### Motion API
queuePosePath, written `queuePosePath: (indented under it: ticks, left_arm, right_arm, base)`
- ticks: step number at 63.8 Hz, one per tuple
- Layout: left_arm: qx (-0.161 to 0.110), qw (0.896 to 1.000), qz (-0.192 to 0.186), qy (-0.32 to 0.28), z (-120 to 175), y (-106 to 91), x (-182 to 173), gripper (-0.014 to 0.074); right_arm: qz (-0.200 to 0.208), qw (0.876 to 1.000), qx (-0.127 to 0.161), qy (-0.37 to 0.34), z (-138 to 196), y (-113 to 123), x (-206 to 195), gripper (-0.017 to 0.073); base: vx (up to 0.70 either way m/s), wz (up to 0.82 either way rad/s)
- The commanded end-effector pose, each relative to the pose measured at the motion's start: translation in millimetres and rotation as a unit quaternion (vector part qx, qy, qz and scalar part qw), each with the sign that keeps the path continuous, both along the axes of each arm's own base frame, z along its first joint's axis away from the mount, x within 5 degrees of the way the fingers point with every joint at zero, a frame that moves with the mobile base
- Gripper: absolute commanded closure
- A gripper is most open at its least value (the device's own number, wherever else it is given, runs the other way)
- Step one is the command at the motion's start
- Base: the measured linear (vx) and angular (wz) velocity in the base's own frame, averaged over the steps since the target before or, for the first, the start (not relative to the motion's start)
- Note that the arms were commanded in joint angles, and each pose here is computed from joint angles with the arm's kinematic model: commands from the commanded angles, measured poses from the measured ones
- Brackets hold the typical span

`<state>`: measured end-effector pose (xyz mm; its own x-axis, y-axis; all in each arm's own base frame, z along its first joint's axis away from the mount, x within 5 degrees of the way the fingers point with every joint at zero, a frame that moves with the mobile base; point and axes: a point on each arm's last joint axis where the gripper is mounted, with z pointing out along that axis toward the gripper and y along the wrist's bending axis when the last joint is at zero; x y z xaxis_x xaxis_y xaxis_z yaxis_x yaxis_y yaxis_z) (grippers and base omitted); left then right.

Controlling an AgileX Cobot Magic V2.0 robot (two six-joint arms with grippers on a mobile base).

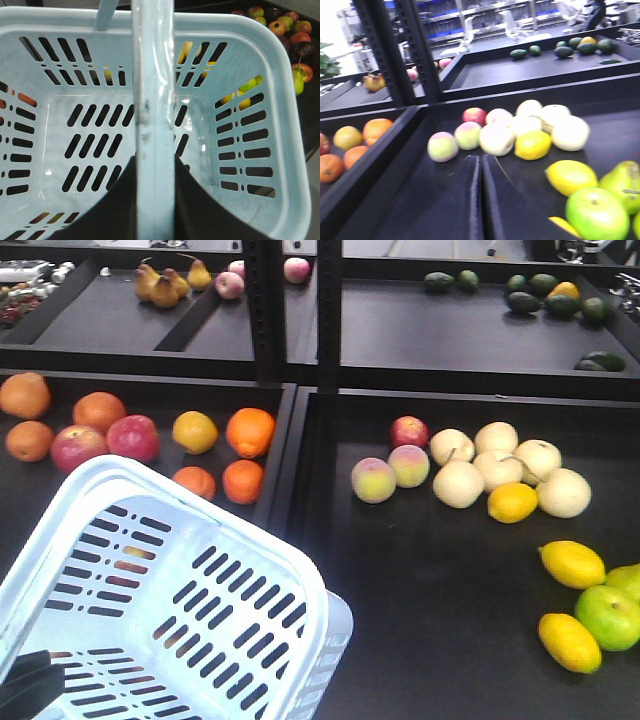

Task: Pick three apples into basket with both arms
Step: 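Drive the base around the table while holding the basket in the left gripper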

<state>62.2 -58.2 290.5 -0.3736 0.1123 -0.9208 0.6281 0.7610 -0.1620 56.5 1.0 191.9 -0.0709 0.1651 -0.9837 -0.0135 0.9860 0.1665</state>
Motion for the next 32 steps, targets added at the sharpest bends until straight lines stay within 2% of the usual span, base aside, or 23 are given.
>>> queuePosePath:
  ticks: [1,32]
  left_arm:
    - [-0.045,0.998,0.026,-0.039,18.3,1.4,4.2,0.0601]
    - [-0.045,0.998,0.026,-0.039,18.3,1.4,4.2,0.0601]
  right_arm:
    - [0.000,0.999,-0.006,-0.039,3.5,0.2,-0.2,0.0568]
    - [0.000,0.999,-0.006,-0.039,3.5,0.2,-0.2,0.0568]
  base:
    - [-0.08,0.28]
    - [-0.10,0.41]
